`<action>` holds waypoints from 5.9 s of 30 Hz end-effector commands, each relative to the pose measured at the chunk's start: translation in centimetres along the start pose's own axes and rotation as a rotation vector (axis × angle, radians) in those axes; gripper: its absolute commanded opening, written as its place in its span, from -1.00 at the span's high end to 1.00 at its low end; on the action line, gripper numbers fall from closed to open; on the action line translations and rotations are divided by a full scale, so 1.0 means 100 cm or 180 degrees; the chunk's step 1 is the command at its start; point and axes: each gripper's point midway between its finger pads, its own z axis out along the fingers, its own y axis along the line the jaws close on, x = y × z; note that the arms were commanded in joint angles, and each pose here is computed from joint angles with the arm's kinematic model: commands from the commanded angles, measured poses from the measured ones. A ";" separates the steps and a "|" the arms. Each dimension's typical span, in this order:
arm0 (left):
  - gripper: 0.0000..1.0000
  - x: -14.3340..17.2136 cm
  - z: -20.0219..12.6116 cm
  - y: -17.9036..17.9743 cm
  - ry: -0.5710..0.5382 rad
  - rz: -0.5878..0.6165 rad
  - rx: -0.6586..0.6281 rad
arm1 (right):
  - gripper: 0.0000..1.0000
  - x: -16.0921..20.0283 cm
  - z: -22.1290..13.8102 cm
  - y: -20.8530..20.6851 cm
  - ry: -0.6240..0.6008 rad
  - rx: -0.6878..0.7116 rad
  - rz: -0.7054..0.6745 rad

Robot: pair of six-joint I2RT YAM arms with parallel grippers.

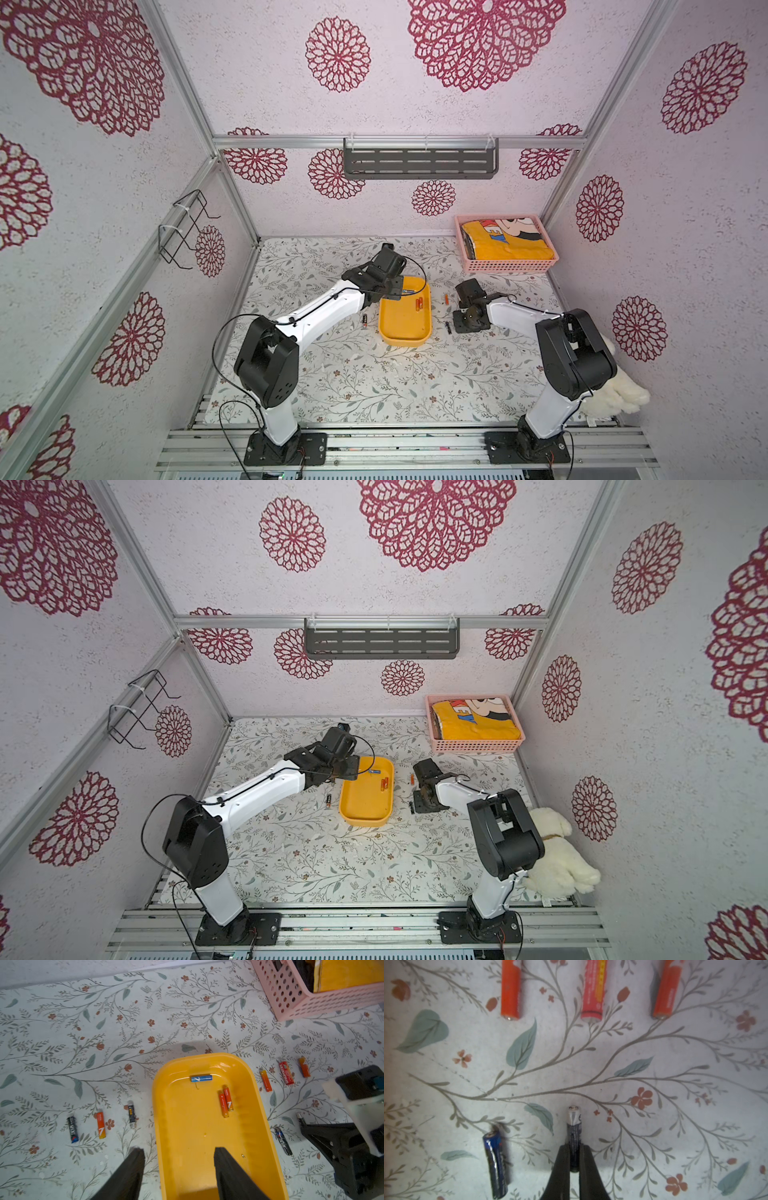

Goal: Take the batteries out of the storage box
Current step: Place the battery at the center of the board, then pick up the battery from the storage box, then place the battery at the center of the board.

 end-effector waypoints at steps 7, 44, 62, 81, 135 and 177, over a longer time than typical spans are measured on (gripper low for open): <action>-0.17 0.005 0.019 -0.024 0.0331 -0.0065 0.0255 | 0.47 -0.022 -0.032 -0.009 -0.0247 0.0071 -0.0010; 0.09 0.055 0.140 -0.059 0.1194 -0.0140 0.0231 | 0.02 -0.059 -0.138 -0.032 -0.1854 -0.0064 0.0361; 0.25 0.074 0.155 -0.065 0.1330 0.0177 -0.0060 | -0.01 -0.055 -0.128 -0.032 -0.1816 -0.0042 0.0354; 0.27 0.076 0.162 -0.057 0.1264 0.0387 -0.0216 | -0.05 -0.052 -0.121 -0.028 -0.1792 -0.0107 0.0359; 1.00 -0.020 -0.033 0.015 0.0056 -0.0308 0.0008 | -0.13 -0.077 -0.158 0.002 -0.2372 -0.0766 0.0311; 0.96 0.144 0.046 0.122 0.1142 -0.0861 -0.0511 | -0.18 -0.084 -0.140 0.081 -0.2181 -0.0934 -0.0398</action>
